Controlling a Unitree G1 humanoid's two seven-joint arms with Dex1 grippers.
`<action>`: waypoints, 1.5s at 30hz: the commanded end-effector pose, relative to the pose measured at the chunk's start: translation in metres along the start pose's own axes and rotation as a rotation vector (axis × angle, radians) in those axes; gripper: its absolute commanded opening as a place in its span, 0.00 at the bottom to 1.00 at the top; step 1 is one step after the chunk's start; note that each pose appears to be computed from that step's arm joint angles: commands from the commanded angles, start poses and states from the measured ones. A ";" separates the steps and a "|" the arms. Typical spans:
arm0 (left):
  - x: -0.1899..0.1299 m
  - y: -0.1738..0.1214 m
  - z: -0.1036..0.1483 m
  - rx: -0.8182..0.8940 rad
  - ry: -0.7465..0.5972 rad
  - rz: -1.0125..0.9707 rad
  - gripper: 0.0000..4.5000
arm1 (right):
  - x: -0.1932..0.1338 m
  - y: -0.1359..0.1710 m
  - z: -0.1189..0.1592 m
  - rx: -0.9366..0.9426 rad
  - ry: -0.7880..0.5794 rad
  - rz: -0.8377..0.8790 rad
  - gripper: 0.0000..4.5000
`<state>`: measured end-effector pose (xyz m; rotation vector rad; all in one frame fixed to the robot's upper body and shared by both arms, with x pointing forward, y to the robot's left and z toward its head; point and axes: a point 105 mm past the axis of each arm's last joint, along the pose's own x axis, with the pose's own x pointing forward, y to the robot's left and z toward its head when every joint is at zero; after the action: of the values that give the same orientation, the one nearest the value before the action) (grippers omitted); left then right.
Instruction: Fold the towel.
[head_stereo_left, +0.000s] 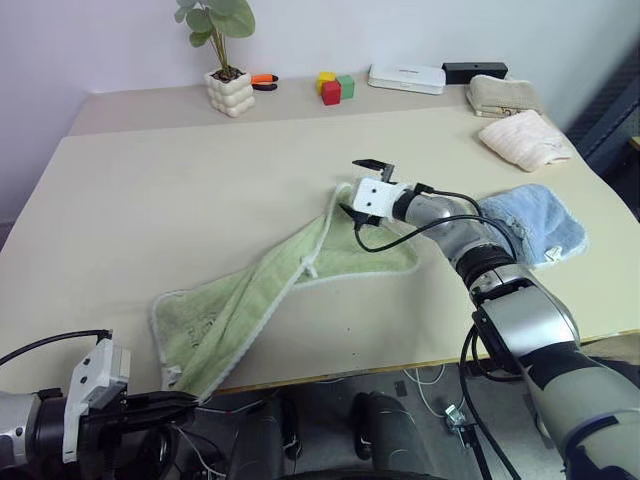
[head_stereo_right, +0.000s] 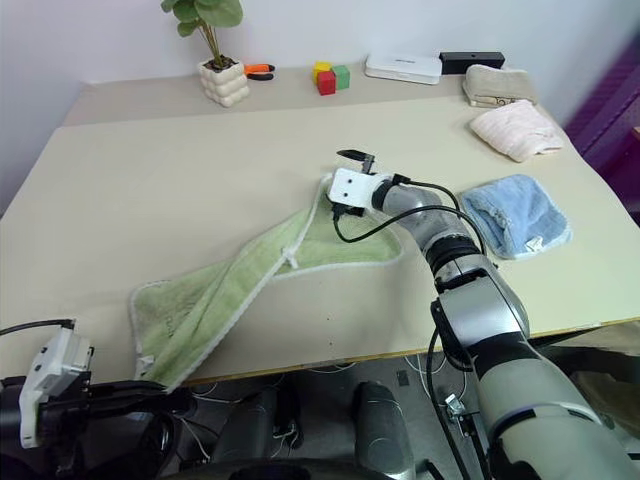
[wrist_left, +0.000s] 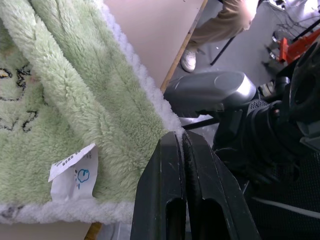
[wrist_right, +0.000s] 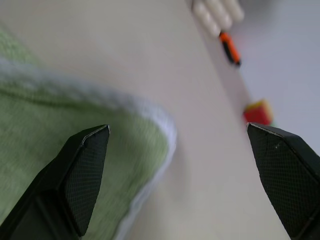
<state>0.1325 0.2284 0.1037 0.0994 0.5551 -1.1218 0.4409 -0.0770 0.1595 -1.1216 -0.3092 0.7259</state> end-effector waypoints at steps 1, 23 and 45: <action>0.001 -0.004 -0.004 0.016 -0.007 -0.008 0.02 | 0.014 -0.009 0.028 -0.169 -0.076 -0.042 1.00; -0.008 0.015 -0.035 0.077 -0.047 0.054 0.00 | 0.021 0.013 0.018 -0.479 -0.003 0.094 0.01; -0.009 0.127 0.098 0.290 -0.539 0.482 0.00 | -0.124 -0.013 -0.004 0.216 -0.069 0.245 0.01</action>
<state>0.2724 0.2628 0.1573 0.1750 -0.0907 -0.6993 0.3589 -0.1713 0.1473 -0.9514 -0.0409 1.0181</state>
